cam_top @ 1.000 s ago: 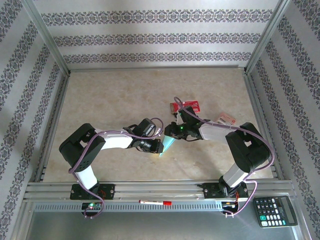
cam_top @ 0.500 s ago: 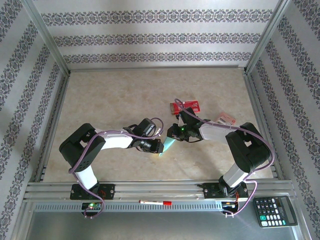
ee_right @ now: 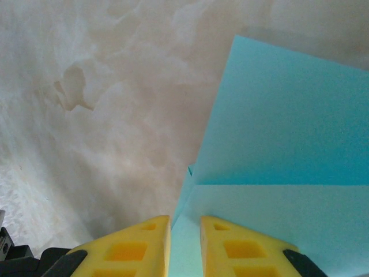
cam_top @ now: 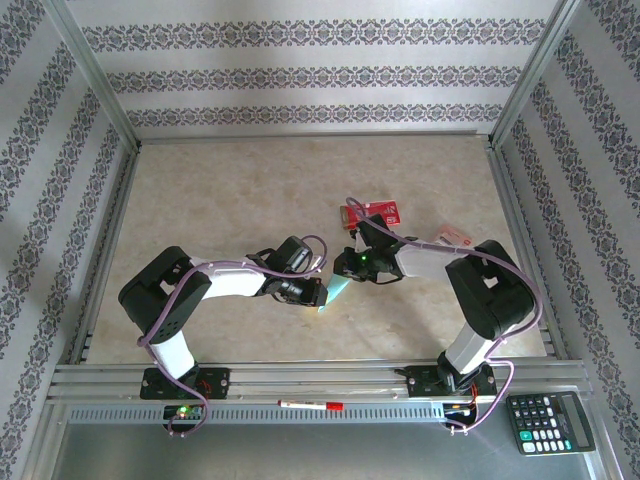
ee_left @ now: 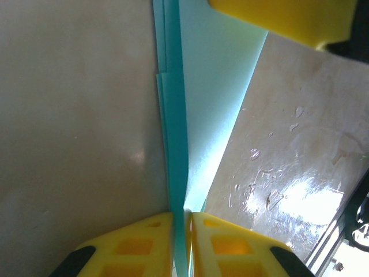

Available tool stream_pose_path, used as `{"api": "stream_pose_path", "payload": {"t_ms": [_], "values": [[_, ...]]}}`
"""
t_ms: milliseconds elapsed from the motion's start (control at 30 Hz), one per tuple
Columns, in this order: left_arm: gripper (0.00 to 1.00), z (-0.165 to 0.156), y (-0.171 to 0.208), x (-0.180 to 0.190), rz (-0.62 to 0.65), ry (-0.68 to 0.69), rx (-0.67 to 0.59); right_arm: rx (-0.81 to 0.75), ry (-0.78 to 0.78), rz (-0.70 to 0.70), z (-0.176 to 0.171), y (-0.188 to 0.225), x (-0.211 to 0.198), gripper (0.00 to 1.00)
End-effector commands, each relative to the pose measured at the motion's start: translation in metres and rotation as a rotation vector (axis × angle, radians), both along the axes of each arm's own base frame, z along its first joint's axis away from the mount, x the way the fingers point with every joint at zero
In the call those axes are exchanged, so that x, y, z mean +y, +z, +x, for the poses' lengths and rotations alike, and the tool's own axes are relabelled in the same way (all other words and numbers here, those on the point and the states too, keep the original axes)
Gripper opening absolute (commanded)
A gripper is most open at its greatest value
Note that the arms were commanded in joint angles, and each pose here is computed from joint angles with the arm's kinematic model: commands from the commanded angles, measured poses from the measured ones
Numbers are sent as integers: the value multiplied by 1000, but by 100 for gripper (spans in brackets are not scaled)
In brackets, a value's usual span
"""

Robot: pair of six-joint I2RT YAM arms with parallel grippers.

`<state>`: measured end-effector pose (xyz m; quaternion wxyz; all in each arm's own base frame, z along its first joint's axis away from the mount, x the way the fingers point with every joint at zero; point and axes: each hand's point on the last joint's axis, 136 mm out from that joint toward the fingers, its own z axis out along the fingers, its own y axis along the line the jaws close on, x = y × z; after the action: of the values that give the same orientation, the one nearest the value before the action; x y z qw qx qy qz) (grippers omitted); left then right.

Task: Fold a paper plane with a square sheet of paper (pick it up from the middle)
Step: Fold the wing for the fifth time at the center of the table.

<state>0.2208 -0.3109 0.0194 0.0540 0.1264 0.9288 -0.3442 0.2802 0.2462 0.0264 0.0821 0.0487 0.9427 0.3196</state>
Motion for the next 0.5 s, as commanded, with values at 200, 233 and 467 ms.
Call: {"api": "stream_pose_path", "payload": {"t_ms": [200,233,467], "values": [[18,-20,-18,8,56,-34,82,-2,25,-14,6,-7,0,21],[18,-19,-17,8,54,-34,79,1,24,-17,6,-9,-1,21],[19,-19,-17,8,56,-34,80,8,32,-16,6,-13,0,21]]}}
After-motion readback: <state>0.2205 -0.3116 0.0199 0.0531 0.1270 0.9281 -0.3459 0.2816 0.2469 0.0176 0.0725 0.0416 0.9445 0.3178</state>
